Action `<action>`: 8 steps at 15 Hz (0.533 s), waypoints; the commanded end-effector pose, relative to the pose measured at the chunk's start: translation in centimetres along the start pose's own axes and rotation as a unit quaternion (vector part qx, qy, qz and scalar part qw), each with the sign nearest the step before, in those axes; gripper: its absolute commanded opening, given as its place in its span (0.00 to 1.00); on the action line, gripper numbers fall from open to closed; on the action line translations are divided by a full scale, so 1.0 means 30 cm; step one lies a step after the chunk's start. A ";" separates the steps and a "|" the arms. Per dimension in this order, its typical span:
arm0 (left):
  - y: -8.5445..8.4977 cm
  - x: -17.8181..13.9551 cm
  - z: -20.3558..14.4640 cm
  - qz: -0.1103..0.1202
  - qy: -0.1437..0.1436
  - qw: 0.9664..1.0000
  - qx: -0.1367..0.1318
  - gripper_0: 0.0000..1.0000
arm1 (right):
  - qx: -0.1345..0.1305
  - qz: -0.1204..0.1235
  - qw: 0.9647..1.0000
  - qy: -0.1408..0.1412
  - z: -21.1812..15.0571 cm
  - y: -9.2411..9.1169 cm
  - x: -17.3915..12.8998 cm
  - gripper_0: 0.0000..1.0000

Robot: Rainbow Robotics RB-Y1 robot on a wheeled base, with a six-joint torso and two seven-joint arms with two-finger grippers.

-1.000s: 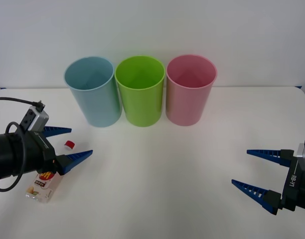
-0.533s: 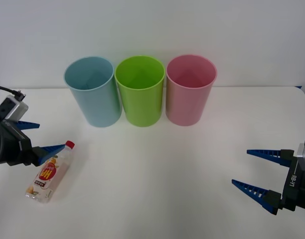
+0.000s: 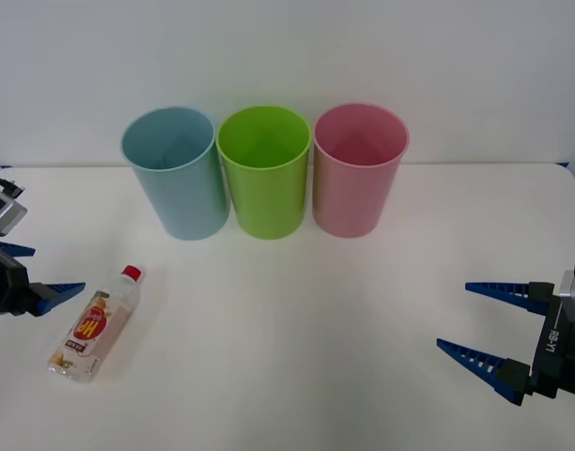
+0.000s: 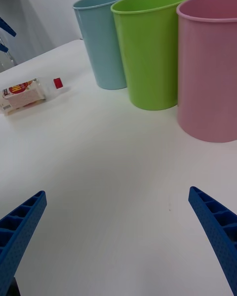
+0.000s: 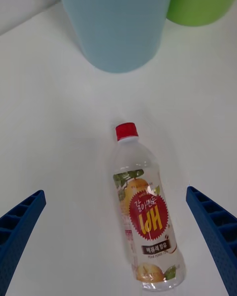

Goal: Put cans in the blue bin and PET bottles in the pink bin and trash in the green bin.

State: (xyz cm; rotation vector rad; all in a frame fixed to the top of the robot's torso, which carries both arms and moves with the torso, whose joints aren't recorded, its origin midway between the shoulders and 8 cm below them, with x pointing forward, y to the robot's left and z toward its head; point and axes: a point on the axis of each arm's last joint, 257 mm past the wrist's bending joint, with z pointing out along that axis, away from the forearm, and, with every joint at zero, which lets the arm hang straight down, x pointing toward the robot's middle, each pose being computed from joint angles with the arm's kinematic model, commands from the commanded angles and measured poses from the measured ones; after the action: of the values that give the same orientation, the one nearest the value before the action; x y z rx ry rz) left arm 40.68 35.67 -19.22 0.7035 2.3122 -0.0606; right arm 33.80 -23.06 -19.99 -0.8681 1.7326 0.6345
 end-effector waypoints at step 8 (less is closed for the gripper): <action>-0.012 0.176 0.058 -0.030 0.063 0.997 0.019 1.00 | 0.000 0.000 1.000 0.000 0.000 0.000 0.000 1.00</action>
State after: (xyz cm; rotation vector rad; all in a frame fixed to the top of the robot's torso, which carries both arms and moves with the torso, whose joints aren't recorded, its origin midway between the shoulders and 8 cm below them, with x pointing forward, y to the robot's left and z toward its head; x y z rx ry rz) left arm 38.45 37.36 -23.87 0.6778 2.4554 -0.0886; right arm 33.80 -23.06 -19.99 -0.8682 1.7326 0.6345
